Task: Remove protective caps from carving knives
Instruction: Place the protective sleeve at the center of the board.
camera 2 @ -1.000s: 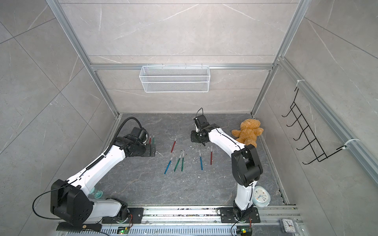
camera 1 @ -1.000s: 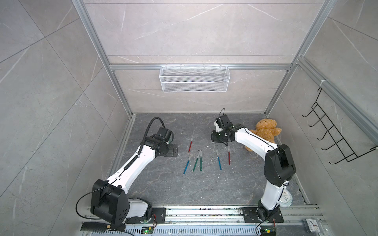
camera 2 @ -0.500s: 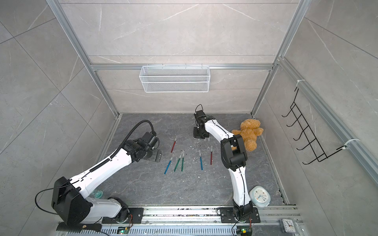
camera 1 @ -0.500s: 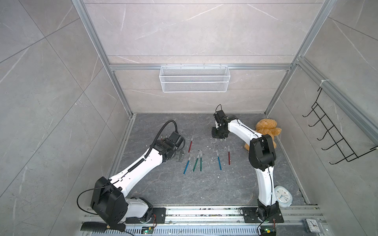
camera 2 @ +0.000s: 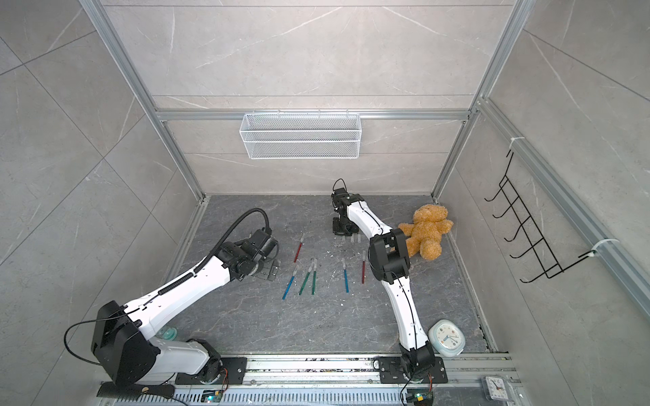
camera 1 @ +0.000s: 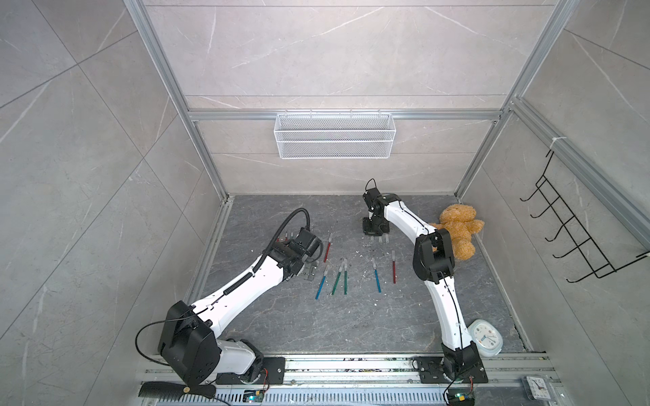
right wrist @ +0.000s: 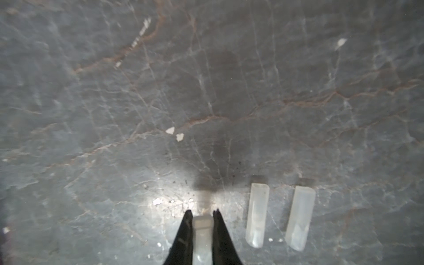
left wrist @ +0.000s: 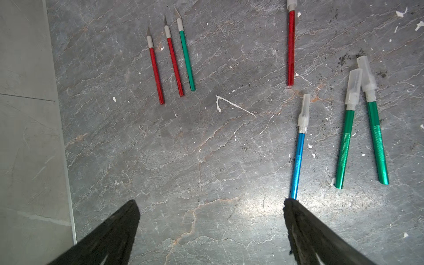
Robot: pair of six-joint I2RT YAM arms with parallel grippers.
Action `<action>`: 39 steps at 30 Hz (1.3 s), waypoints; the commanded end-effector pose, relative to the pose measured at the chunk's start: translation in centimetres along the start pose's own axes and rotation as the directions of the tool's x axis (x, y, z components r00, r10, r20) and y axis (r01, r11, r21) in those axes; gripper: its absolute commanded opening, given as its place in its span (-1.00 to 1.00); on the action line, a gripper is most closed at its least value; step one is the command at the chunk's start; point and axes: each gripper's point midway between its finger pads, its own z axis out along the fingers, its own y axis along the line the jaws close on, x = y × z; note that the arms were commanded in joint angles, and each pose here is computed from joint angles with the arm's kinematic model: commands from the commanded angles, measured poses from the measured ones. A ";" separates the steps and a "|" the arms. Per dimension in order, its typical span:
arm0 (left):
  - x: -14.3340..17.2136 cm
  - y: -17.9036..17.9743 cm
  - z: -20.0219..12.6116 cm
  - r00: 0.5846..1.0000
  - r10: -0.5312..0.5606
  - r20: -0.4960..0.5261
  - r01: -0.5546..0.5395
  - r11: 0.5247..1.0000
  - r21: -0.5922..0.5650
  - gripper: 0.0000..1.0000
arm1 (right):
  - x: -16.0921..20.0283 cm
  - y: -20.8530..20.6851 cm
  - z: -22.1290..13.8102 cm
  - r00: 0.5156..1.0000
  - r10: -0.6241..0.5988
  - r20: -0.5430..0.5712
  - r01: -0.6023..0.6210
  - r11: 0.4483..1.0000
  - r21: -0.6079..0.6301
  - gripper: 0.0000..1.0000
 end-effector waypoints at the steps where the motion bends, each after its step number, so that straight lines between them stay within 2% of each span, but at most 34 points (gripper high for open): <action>1: -0.1 0.4 -0.2 1.000 0.028 -0.001 -0.028 0.999 -0.027 1.00 | 0.4 -1.0 0.6 1.000 -0.008 -0.029 0.009 0.999 0.053 -1.00; 16: 0.0 0.2 0.0 0.999 0.042 -0.014 -0.042 0.999 -0.029 1.00 | 0.7 -2.6 2.3 0.997 0.045 -0.062 -0.039 0.994 0.101 -1.00; 27: 0.1 0.1 0.1 0.998 0.050 -0.022 -0.051 0.998 -0.030 0.99 | 1.1 -2.5 1.9 0.996 0.057 -0.072 -0.050 0.994 0.096 -1.00; 39: 0.2 0.0 0.3 0.998 0.055 -0.031 -0.056 0.998 -0.033 0.99 | 1.2 -2.2 1.3 0.995 0.065 -0.070 -0.059 0.995 0.082 -0.56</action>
